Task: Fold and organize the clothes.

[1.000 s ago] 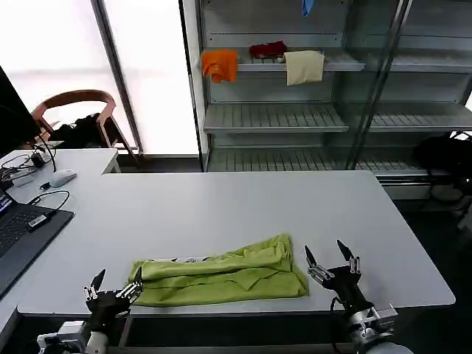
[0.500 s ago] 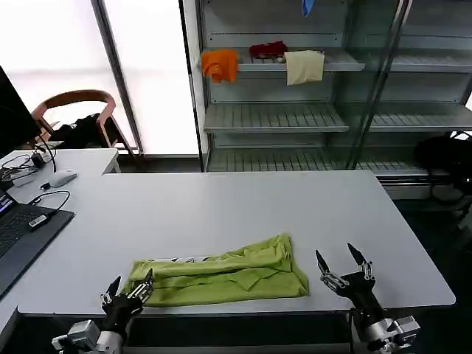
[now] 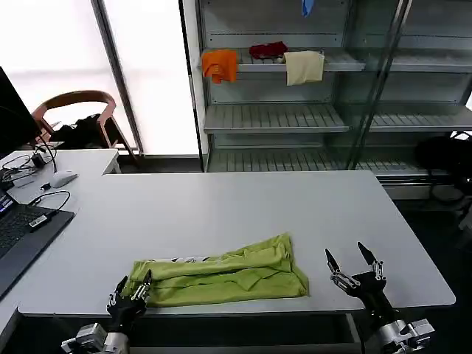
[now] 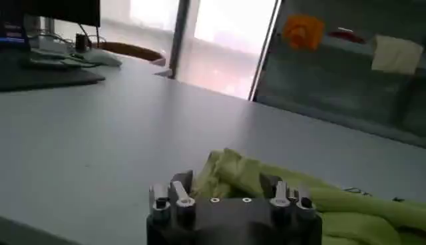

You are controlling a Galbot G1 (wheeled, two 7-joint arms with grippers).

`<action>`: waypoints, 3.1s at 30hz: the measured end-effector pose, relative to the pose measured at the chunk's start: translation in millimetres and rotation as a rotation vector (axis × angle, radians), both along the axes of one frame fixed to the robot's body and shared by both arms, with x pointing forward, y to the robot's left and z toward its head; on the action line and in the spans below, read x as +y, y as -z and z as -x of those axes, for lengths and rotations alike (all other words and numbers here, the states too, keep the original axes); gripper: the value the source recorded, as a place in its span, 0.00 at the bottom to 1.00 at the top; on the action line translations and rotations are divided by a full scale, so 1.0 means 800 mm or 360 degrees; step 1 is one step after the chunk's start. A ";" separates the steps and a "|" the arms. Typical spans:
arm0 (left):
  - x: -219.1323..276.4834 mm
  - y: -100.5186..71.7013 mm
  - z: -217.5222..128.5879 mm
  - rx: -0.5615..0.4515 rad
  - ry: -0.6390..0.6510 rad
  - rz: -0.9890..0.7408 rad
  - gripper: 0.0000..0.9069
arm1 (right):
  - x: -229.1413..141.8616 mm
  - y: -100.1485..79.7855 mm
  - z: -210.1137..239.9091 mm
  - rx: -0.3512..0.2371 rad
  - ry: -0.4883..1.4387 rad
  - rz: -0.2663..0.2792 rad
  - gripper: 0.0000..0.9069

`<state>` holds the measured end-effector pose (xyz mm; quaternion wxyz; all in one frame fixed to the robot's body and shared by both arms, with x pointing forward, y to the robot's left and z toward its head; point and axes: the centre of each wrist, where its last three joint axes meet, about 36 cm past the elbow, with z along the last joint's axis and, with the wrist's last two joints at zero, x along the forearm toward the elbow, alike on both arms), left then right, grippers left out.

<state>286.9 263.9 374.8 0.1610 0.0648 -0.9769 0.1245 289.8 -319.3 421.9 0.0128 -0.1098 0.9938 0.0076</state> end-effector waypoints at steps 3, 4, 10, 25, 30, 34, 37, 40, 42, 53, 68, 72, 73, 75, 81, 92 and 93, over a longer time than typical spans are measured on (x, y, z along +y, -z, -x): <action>-0.004 0.005 -0.001 0.0001 0.0007 0.0011 0.00 | -0.002 -0.001 0.000 -0.0007 0.0004 0.0001 1.00; -0.005 0.006 -0.001 0.0000 0.0009 0.0014 0.00 | -0.002 -0.001 0.000 -0.0010 0.0006 0.0001 1.00; -0.017 0.011 0.000 -0.0025 0.0029 0.0014 0.00 | -0.004 -0.003 -0.003 -0.0024 0.0015 0.0002 1.00; 0.047 -0.030 -0.022 -0.0168 -0.0075 -0.0129 0.00 | 0.004 -0.005 -0.010 -0.0028 -0.0001 -0.0004 1.00; 0.105 -0.048 -0.027 -0.0189 -0.0178 -0.0214 0.00 | 0.009 -0.007 -0.015 -0.0030 -0.0023 -0.0004 1.00; 0.154 -0.068 -0.028 -0.0203 -0.0276 -0.0292 0.00 | 0.012 -0.008 -0.018 -0.0034 -0.0038 -0.0006 1.00; 0.184 -0.089 -0.027 -0.0235 -0.0349 -0.0335 0.00 | 0.014 -0.008 -0.020 -0.0036 -0.0046 -0.0007 1.00; 0.197 -0.107 -0.023 -0.0277 -0.0381 -0.0364 0.00 | 0.015 -0.009 -0.022 -0.0041 -0.0051 -0.0007 1.00; 0.196 -0.118 -0.021 -0.0310 -0.0372 -0.0375 0.00 | 0.016 -0.009 -0.022 -0.0040 -0.0052 -0.0007 1.00; 0.106 -0.127 -0.030 -0.0477 -0.0067 -0.0359 0.01 | 0.019 -0.007 -0.017 -0.0038 -0.0045 -0.0007 1.00; -0.030 -0.065 -0.022 -0.0493 0.0347 -0.0352 0.01 | 0.020 -0.006 -0.016 -0.0042 -0.0039 -0.0011 1.00; -0.048 -0.053 -0.023 -0.0488 0.0403 -0.0369 0.01 | 0.021 -0.005 -0.016 -0.0042 -0.0041 -0.0014 1.00; -0.051 -0.050 -0.023 -0.0485 0.0414 -0.0376 0.01 | 0.021 -0.005 -0.015 -0.0042 -0.0041 -0.0015 1.00; -0.057 -0.043 -0.025 -0.0478 0.0435 -0.0389 0.01 | 0.021 -0.005 -0.015 -0.0041 -0.0041 -0.0018 1.00; -0.061 -0.026 -0.032 -0.0470 0.0469 -0.0446 0.02 | 0.021 -0.003 -0.013 -0.0043 -0.0041 -0.0020 1.00; -0.046 -0.005 -0.043 -0.0430 0.0498 -0.0535 0.03 | 0.025 -0.003 -0.015 -0.0050 -0.0049 -0.0026 1.00; -0.045 -0.003 -0.044 -0.0426 0.0497 -0.0544 0.09 | 0.025 -0.003 -0.015 -0.0050 -0.0051 -0.0026 1.00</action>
